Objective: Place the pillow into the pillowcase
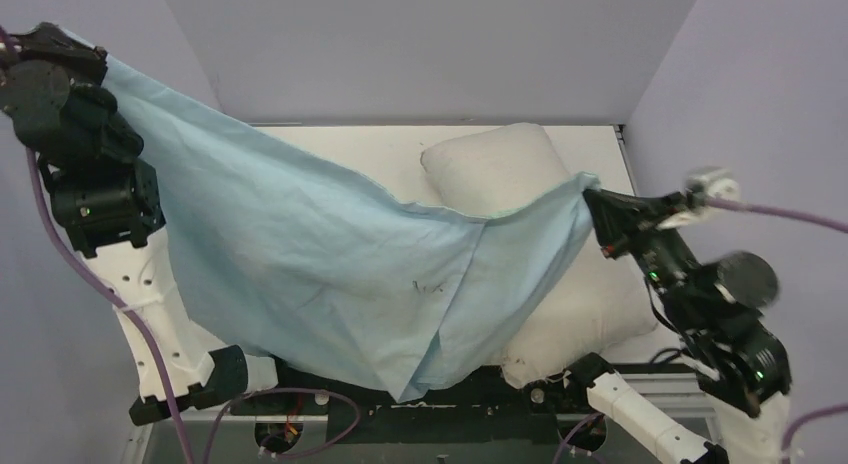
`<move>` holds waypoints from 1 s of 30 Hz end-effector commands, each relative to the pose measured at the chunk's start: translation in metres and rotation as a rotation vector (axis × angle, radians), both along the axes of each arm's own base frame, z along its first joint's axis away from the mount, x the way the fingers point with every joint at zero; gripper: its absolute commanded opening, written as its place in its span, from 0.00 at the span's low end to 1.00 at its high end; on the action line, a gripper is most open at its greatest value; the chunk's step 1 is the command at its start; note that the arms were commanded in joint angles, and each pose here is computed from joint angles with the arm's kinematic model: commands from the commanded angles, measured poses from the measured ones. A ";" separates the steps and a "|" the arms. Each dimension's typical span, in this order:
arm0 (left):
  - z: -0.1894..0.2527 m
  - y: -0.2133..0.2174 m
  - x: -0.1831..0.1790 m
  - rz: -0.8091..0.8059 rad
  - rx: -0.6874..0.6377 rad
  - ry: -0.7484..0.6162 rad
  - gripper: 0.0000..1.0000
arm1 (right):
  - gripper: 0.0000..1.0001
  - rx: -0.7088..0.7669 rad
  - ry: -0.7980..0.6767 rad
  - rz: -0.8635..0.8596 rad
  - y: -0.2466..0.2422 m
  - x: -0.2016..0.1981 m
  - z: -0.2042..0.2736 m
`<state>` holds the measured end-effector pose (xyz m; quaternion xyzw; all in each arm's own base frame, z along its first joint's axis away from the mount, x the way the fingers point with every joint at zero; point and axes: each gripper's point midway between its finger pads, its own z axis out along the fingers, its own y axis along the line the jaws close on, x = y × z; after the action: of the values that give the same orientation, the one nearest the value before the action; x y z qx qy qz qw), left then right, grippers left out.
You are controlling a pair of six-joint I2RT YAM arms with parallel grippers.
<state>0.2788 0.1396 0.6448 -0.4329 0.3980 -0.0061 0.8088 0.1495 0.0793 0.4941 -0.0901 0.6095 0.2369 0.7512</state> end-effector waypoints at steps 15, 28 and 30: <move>-0.244 -0.064 0.387 -0.446 0.083 0.399 0.00 | 0.00 -0.294 0.652 -0.228 0.053 0.178 -0.233; -0.324 -0.136 0.461 -0.778 -0.024 0.163 0.19 | 0.32 -0.374 0.769 -0.282 0.046 0.208 -0.269; -0.340 -0.143 0.458 -0.805 -0.061 0.238 0.42 | 0.48 -0.377 0.789 -0.266 0.042 0.202 -0.268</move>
<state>0.7404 0.0260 0.2641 -0.2939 0.6555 -0.1981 0.6669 0.3443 0.1293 0.1948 -0.0591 0.9000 0.0379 0.4303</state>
